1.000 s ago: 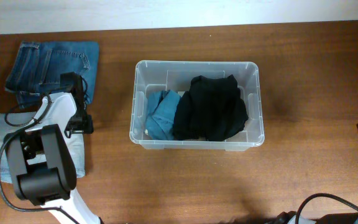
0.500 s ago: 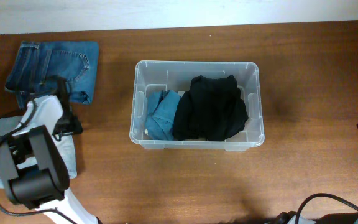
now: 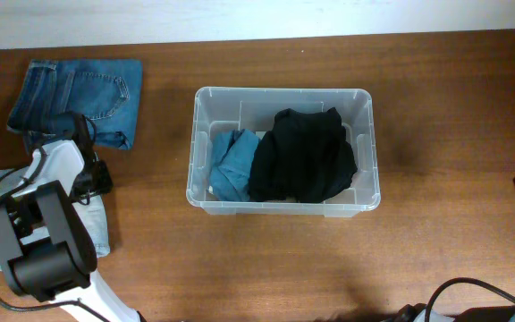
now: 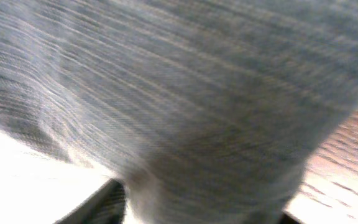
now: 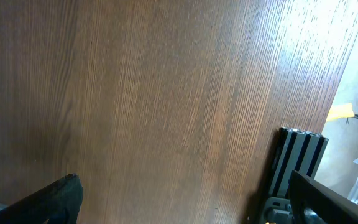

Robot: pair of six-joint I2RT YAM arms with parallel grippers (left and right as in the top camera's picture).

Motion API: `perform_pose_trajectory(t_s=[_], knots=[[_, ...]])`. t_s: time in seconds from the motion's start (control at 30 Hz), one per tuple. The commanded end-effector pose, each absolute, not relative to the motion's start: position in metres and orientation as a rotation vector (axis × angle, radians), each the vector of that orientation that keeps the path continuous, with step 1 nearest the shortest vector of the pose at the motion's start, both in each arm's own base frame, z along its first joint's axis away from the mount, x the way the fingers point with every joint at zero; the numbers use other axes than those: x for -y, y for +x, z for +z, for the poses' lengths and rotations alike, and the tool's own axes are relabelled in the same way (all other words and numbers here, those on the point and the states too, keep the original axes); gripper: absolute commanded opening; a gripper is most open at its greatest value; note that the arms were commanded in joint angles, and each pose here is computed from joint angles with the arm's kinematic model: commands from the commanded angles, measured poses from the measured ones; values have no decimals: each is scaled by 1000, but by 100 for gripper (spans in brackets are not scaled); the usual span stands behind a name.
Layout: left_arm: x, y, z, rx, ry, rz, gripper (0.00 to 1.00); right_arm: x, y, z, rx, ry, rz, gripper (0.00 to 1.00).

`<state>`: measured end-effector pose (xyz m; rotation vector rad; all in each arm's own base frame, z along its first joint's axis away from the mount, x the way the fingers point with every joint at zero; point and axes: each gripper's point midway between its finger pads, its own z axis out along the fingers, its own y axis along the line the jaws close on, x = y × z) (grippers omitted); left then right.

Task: Pack container
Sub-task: 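Move the left gripper down and grasp the light-wash denim, then lift the light-wash denim and carry it toward the container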

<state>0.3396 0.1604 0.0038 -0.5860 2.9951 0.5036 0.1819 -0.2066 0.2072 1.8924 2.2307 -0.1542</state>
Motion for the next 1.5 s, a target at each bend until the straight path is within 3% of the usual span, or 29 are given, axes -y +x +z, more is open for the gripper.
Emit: perform_pose_trajectory(t_s=[0.0,0.1,0.13,0.37,0.57,0.73,0.9,0.93,1.27,1.47], knots=[[-155,314,-28,-3109,-611,480,31,207,180,206,-2224,1910,-160,98],[-155,314,-28,-3109,-611,480,3,207,180,206,-2223,1910,-160,98],[-155,314,-28,-3109,-611,480,1,207,180,206,-2224,1910,-160,98],[-156,317,-21,-3108,-611,485,1,207,180,206,-2223,1910,-160,98],[-163,343,29,-3014,-716,471,1,207,180,206,-2224,1910,-160,98],[-147,378,100,-2830,-849,217,1,207,180,206,-2224,1910,-160,98],[-117,399,182,-2640,-781,-76,1,207,180,206,-2223,1910,-160,98],[-109,398,216,-2552,-763,-136,1,207,180,206,-2224,1910,-160,98],[-62,351,401,-2113,-504,-231,1,207,180,206,-2224,1910,-160,98],[-24,315,467,-1960,-354,-272,1,207,180,206,-2224,1910,-160,98]])
